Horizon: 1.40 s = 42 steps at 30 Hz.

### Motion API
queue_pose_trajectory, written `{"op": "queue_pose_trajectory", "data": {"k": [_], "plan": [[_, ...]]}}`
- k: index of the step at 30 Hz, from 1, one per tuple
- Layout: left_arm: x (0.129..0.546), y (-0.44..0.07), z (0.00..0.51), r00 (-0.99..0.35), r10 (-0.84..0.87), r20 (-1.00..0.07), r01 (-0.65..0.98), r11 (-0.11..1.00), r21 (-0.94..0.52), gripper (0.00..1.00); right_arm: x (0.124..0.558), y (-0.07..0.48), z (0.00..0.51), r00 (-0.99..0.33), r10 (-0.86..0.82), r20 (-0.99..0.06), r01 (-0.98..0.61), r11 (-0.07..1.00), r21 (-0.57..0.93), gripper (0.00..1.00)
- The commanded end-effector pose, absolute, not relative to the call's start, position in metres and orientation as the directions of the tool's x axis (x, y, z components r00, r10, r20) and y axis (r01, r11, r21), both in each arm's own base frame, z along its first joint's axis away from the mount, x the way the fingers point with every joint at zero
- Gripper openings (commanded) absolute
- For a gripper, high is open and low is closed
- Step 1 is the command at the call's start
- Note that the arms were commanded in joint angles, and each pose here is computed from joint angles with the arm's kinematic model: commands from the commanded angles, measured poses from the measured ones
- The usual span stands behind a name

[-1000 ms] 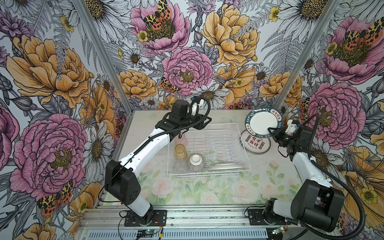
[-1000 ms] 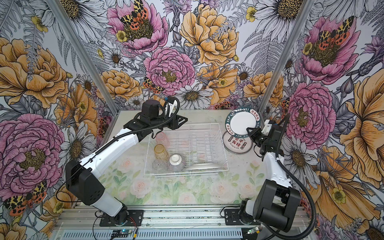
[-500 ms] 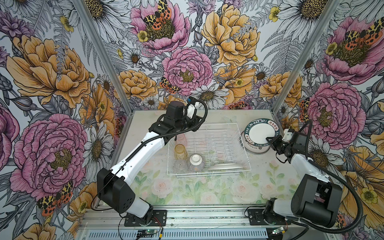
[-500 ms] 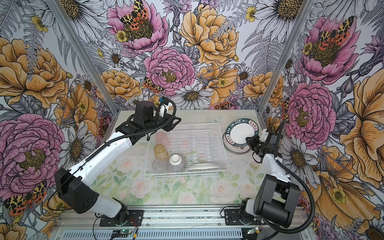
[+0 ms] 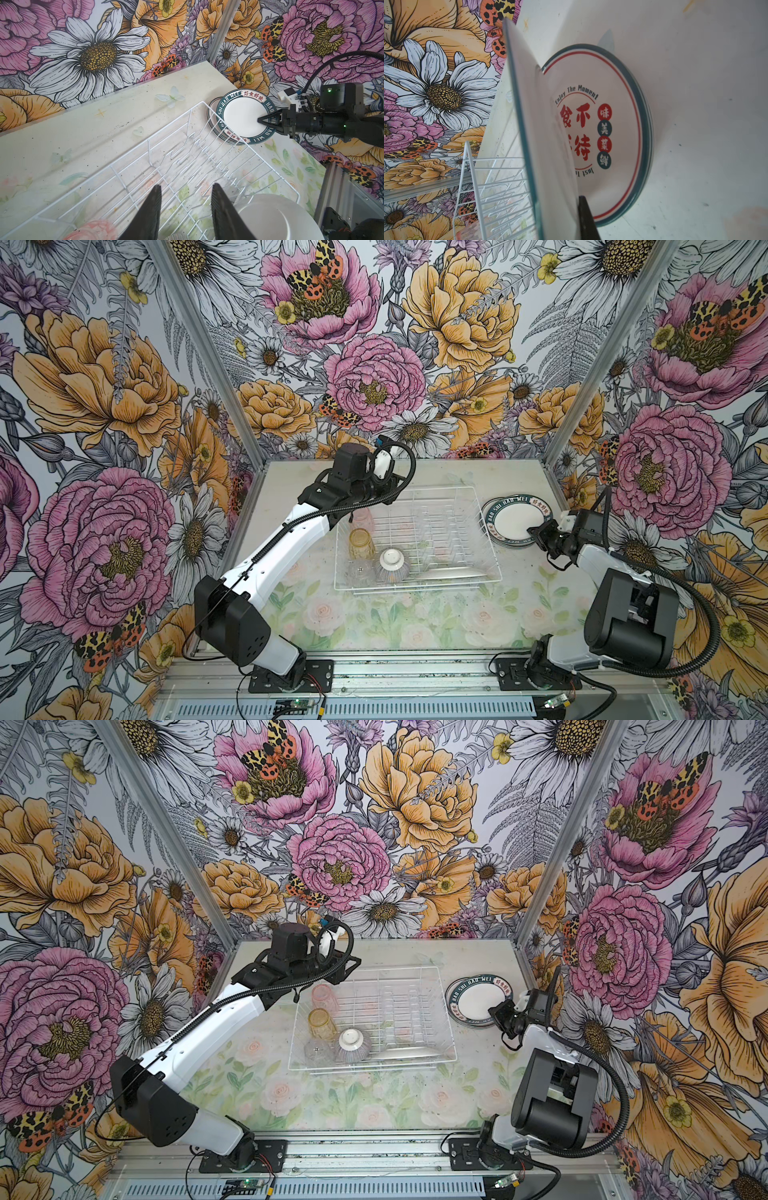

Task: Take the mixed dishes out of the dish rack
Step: 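Carry the green-rimmed plate with the right gripper and lower it onto the stack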

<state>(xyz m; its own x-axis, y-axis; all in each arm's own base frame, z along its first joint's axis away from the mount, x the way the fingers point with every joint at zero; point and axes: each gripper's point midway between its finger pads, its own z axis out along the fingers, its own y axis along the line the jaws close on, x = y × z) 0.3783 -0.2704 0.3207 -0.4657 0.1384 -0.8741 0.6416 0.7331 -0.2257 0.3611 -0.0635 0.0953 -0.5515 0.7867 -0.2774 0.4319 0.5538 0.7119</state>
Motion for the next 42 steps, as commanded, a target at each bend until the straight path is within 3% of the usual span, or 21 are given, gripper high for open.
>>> {"op": "queue_pose_trajectory", "data": {"k": [1, 5, 8, 23, 42], "plan": [[0.385, -0.268, 0.319, -0.462, 0.150, -0.874, 0.637, 0.742, -0.209, 0.41, 0.371, -0.068, 0.104, -0.550, 0.778, -0.305, 0.394, 0.563, 0.726, 0.00], [0.386, -0.268, 0.319, -0.461, 0.154, -0.874, 0.642, 0.738, -0.209, 0.41, 0.369, -0.068, 0.099, -0.553, 0.780, -0.293, 0.405, 0.559, 0.724, 0.00], [0.386, -0.269, 0.319, -0.462, 0.156, -0.873, 0.644, 0.736, -0.209, 0.41, 0.368, -0.068, 0.096, -0.557, 0.780, -0.285, 0.412, 0.557, 0.721, 0.14], [0.385, -0.268, 0.312, -0.470, 0.173, -0.866, 0.650, 0.732, -0.207, 0.41, 0.347, -0.074, 0.084, -0.598, 0.750, -0.282, 0.476, 0.616, 0.628, 0.51], [0.386, -0.270, 0.303, -0.483, 0.185, -0.856, 0.654, 0.726, -0.212, 0.40, 0.347, -0.095, 0.070, -0.639, 0.709, -0.299, 0.534, 0.689, 0.490, 0.68]]}}
